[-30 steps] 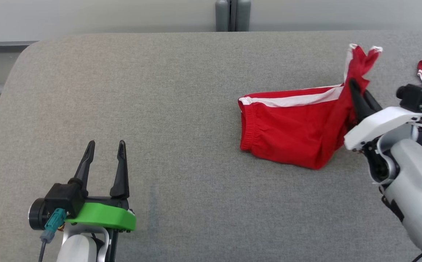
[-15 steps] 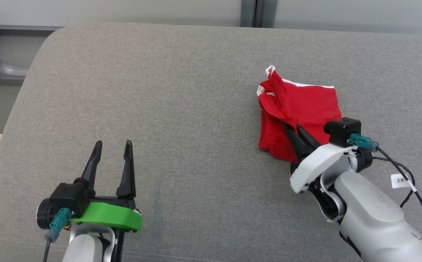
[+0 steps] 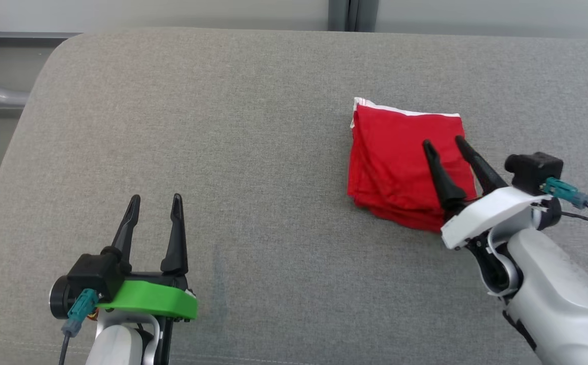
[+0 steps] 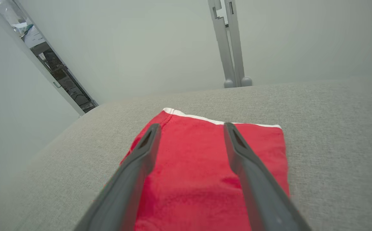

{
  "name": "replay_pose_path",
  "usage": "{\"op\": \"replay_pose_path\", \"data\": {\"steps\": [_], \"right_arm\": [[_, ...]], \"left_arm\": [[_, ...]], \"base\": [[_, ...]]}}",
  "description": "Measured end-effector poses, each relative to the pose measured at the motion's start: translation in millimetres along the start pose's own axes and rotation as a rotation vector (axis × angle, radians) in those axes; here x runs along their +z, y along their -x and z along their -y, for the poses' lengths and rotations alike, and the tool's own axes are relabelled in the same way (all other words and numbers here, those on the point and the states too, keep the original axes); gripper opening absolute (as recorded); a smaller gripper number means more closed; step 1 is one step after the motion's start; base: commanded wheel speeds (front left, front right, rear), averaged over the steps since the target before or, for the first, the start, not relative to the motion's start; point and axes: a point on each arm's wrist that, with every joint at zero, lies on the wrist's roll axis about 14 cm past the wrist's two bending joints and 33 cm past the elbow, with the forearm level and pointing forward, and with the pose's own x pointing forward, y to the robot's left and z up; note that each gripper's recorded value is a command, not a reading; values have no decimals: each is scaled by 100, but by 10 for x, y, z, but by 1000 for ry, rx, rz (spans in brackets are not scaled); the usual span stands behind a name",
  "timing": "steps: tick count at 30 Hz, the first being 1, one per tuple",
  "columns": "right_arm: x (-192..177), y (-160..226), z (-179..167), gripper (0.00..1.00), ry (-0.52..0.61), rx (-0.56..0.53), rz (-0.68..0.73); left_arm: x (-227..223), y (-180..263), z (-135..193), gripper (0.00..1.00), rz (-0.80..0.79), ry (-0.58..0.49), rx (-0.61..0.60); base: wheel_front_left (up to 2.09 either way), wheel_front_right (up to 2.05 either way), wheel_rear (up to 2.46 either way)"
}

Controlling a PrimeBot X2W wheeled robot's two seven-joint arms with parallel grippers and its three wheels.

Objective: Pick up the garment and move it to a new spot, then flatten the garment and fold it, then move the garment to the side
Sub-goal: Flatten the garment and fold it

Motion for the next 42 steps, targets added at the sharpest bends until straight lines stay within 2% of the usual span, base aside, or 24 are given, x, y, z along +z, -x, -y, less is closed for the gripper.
{"op": "replay_pose_path", "data": {"steps": [5,11,13,14,21,28,31,36,42], "right_arm": [[220,165,390,100,72,-85,46],[174,203,588,100,83,-145,35],[34,209,628,44,105,-153,-10],[-29,200,629,0,125,-149,-33],[-421,23,494,0,95,-133,-126],[-832,-134,-139,0,52,4,-198],[-938,-164,-509,0,29,86,-209],[-938,-151,-753,0,16,141,-197],[-502,-181,-674,0,54,130,-67]], "left_arm": [[9,-16,32,100,4,-2,-10],[-11,-4,33,100,-3,-4,-12],[-22,-1,32,100,-7,-5,-14],[-22,-3,23,100,-8,-6,-11],[-41,-15,-17,100,-15,-9,0],[-99,-5,-77,100,-34,-7,24],[-114,-13,-78,100,-38,-6,27],[-101,-49,-46,100,-32,0,18],[-131,-87,18,100,-39,-12,-3]], "base": [[0,0,0],[0,0,0],[0,0,0],[0,0,0],[0,0,0],[0,0,0],[0,0,0],[0,0,0],[0,0,0]]}}
